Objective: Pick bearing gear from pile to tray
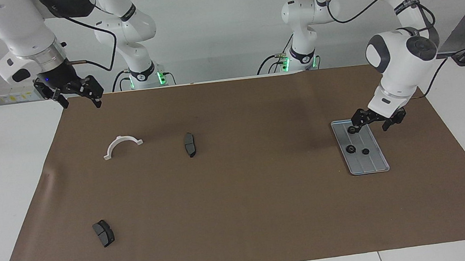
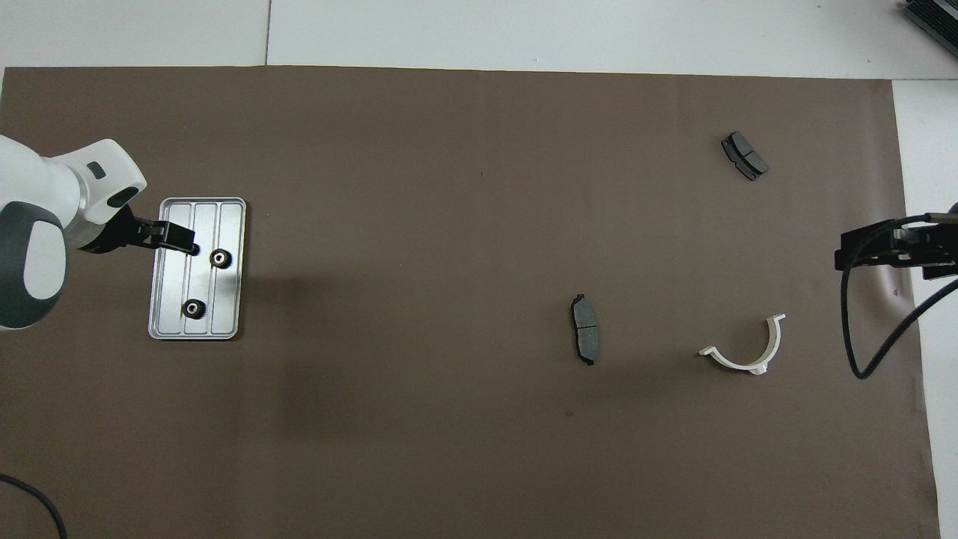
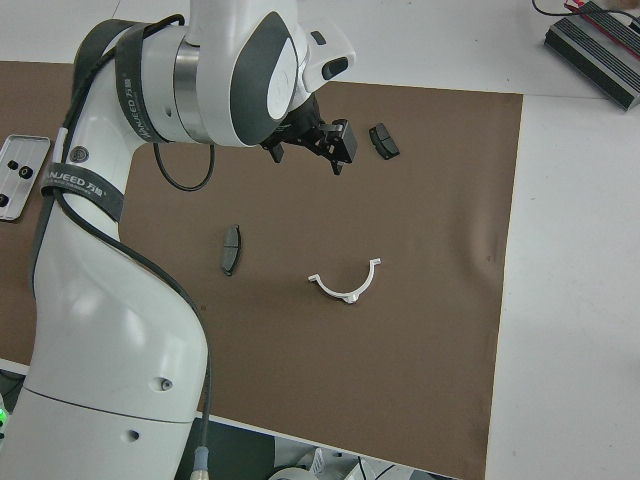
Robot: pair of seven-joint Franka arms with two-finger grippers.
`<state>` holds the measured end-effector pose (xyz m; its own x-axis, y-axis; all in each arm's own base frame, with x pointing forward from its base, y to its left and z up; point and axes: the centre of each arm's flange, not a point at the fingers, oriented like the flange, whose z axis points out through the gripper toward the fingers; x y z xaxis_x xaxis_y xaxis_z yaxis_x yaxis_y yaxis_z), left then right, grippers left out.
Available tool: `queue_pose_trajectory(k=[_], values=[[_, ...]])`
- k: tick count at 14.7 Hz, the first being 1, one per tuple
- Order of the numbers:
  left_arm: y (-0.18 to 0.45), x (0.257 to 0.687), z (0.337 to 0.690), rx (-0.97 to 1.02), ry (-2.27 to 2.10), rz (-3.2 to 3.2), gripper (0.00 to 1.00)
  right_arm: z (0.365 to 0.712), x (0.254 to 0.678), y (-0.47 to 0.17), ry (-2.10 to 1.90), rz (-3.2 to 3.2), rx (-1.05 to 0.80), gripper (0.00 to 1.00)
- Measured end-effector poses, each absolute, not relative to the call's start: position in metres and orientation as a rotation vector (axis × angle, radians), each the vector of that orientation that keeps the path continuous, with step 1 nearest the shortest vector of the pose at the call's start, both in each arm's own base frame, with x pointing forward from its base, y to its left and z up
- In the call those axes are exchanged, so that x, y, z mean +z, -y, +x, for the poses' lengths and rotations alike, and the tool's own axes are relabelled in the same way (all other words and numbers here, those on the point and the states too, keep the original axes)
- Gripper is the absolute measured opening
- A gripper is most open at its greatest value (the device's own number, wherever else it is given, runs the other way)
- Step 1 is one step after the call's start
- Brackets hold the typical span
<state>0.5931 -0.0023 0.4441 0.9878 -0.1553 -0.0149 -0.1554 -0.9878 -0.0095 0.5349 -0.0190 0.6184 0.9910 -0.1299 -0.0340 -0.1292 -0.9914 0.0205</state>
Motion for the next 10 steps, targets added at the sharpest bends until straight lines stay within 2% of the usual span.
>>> queue_pose_trajectory(k=[4,10], values=[[0.003,0.499,0.584,0.132,-0.181,-3.133,1.0,0.535,0.618,0.019,0.203,3.116,-0.055,1.0],[0.001,0.579,0.542,0.148,-0.145,-3.166,1.0,0.535,0.618,0.019,0.203,3.116,-0.055,1.0]])
